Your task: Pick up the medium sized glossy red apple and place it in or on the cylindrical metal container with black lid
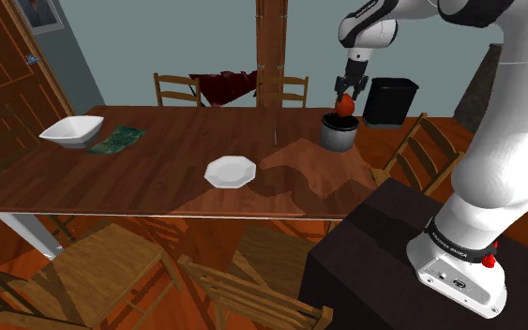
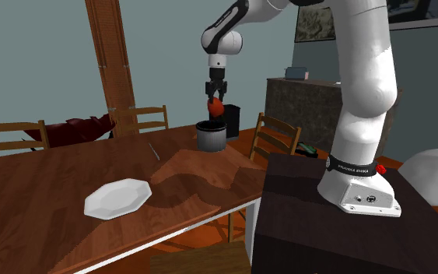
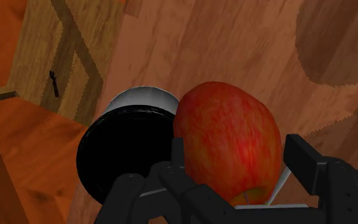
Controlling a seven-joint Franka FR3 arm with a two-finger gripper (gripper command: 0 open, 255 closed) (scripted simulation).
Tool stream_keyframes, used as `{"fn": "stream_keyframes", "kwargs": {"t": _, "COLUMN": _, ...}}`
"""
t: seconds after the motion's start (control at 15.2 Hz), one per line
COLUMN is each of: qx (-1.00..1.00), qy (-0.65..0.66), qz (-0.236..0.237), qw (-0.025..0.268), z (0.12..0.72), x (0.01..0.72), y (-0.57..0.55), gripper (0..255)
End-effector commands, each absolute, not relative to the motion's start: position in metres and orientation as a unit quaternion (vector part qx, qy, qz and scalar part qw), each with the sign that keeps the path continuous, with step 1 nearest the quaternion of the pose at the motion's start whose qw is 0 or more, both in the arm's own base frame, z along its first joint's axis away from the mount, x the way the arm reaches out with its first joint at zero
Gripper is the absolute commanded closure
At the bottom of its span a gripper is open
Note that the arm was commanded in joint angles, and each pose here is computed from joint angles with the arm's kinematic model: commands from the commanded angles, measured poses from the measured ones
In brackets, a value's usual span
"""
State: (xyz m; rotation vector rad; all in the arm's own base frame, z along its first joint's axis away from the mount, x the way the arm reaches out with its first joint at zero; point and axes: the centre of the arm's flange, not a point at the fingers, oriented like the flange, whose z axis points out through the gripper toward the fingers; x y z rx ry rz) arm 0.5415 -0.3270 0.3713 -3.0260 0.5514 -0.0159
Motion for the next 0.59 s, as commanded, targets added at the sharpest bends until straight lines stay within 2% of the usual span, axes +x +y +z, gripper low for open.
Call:
{"fn": "stream_keyframes", "kwargs": {"t": 0.0, "qx": -0.983, "qy": 0.178, "qz": -0.005, "qw": 0.033, "z": 0.375, "x": 0.554, "y": -0.351, "gripper": 255}}
{"fn": "stream_keyframes", "kwargs": {"t": 0.53, "qx": -0.983, "qy": 0.178, "qz": -0.005, "qw": 0.033, "z": 0.386, "x": 0.597, "y": -0.444, "gripper": 255}}
